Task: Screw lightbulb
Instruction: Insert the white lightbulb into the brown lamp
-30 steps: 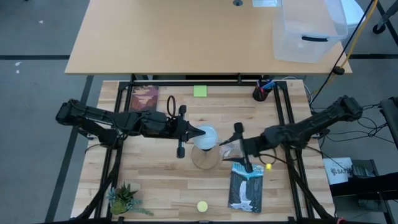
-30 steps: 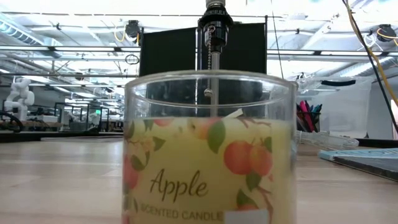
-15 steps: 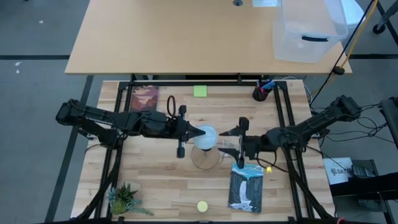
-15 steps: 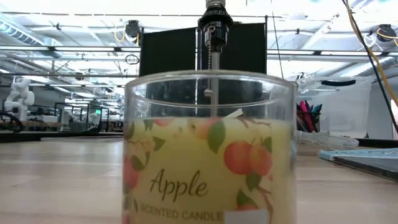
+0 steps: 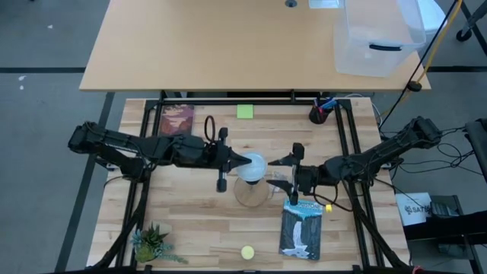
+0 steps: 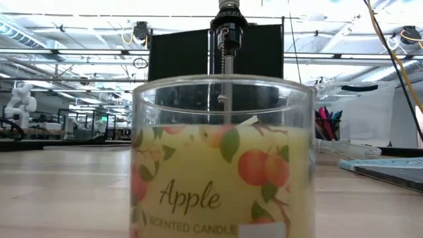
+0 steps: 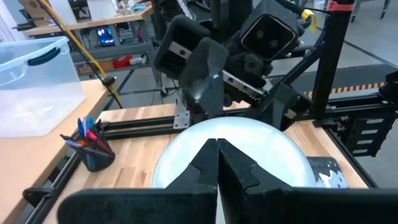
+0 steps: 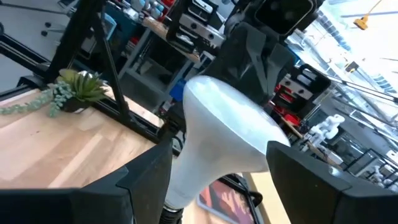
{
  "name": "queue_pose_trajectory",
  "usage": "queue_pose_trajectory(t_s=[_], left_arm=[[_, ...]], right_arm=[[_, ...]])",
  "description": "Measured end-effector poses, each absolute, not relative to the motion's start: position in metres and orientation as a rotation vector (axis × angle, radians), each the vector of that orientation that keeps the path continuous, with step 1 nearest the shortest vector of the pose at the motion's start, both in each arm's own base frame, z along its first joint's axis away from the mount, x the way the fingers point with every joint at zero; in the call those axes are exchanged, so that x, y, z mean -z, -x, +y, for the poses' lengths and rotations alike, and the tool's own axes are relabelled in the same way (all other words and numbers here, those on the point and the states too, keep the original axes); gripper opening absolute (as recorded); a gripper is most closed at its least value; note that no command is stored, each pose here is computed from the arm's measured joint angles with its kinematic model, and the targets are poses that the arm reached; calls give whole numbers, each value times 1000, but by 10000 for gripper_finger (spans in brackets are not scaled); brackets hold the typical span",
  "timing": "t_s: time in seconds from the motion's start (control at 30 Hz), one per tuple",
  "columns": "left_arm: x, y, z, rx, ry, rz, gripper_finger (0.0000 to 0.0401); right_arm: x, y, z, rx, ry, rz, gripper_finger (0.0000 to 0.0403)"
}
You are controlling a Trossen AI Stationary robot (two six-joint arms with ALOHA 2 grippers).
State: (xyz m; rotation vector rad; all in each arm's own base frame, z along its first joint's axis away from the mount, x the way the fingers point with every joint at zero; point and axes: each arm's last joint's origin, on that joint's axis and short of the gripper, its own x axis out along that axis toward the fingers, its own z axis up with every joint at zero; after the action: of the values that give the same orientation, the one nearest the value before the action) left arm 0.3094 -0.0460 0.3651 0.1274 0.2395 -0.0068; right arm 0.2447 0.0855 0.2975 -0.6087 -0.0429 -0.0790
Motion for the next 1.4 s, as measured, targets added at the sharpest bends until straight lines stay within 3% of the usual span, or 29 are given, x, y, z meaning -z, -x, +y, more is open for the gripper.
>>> queue_pose_trajectory(t_s=[0.57, 0.7, 0.97, 1.4], left_arm=[[-366, -310, -45, 4, -138, 231, 0], [-366, -310, -45, 3, -140, 229, 0], [-366, -310, -45, 0, -139, 226, 0], [-366, -310, -45, 6, -146, 228, 0]], right_arm=[[-301, -245, 84, 52, 615, -87, 256], [-308, -247, 73, 150, 530, -129, 256], [-304, -254, 59, 8, 309, -132, 256], [-298, -258, 64, -13, 278, -107, 256]])
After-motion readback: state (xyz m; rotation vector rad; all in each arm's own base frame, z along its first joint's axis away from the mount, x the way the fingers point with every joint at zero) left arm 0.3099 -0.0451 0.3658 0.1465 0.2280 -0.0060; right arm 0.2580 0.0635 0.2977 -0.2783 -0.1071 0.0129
